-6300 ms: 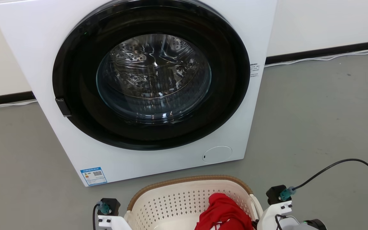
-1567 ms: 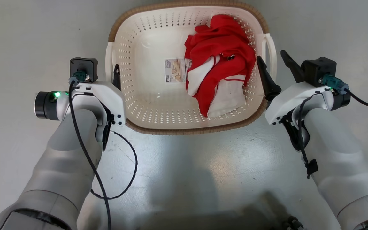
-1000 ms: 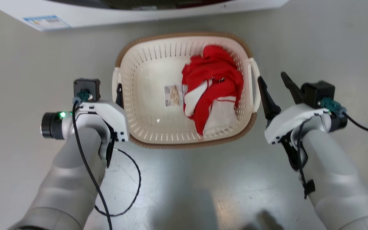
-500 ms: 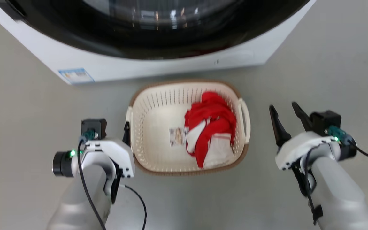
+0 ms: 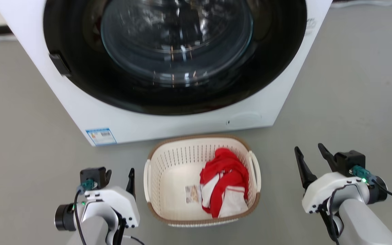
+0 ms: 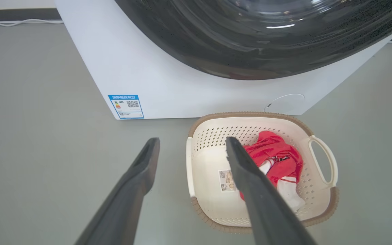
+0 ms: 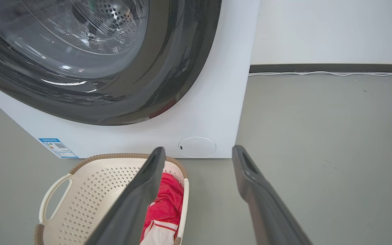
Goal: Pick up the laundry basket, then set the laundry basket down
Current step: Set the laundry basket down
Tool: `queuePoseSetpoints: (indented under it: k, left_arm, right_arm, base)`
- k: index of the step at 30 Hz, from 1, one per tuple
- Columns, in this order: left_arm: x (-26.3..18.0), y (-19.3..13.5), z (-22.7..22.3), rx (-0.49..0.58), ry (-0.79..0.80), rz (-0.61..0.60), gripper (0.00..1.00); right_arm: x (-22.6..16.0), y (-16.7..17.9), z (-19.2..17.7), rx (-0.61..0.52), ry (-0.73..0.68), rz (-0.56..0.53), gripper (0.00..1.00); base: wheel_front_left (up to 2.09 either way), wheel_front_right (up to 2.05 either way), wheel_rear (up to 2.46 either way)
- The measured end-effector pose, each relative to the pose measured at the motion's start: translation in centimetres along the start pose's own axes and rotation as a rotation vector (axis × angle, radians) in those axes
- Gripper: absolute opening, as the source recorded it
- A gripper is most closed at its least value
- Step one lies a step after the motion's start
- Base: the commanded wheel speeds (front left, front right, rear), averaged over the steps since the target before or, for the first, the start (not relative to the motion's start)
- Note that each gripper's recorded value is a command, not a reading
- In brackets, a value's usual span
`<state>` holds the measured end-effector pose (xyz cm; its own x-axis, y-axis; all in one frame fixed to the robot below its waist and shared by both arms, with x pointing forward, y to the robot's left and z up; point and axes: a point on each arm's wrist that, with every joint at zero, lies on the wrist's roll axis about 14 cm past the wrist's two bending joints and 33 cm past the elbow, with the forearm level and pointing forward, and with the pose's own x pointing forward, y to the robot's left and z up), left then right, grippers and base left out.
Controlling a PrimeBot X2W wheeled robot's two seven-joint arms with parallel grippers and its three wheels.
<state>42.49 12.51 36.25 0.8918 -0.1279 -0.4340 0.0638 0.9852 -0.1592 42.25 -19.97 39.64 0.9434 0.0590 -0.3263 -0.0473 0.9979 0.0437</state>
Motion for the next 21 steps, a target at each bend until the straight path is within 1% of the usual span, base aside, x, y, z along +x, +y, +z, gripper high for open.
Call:
queuePoseSetpoints:
  k: [10,14,21]
  left_arm:
    - [-3.3,0.6,1.8,-0.04,-0.1,0.014,1.0]
    - [-4.7,1.0,2.5,-0.071,-0.147,0.024,1.0]
    - [-6.5,1.6,3.5,-0.09,-0.216,0.036,1.0]
  right_arm:
    - [-3.1,-0.5,2.3,-0.031,-0.095,0.0,1.0]
    - [-4.4,0.0,3.4,-0.057,-0.142,0.018,1.0]
    - [-6.1,0.6,6.1,-0.073,-0.255,0.038,1.0]
  base:
    - [0.0,0.0,0.0]
    - [0.0,0.0,0.0]
    - [0.0,0.0,0.0]
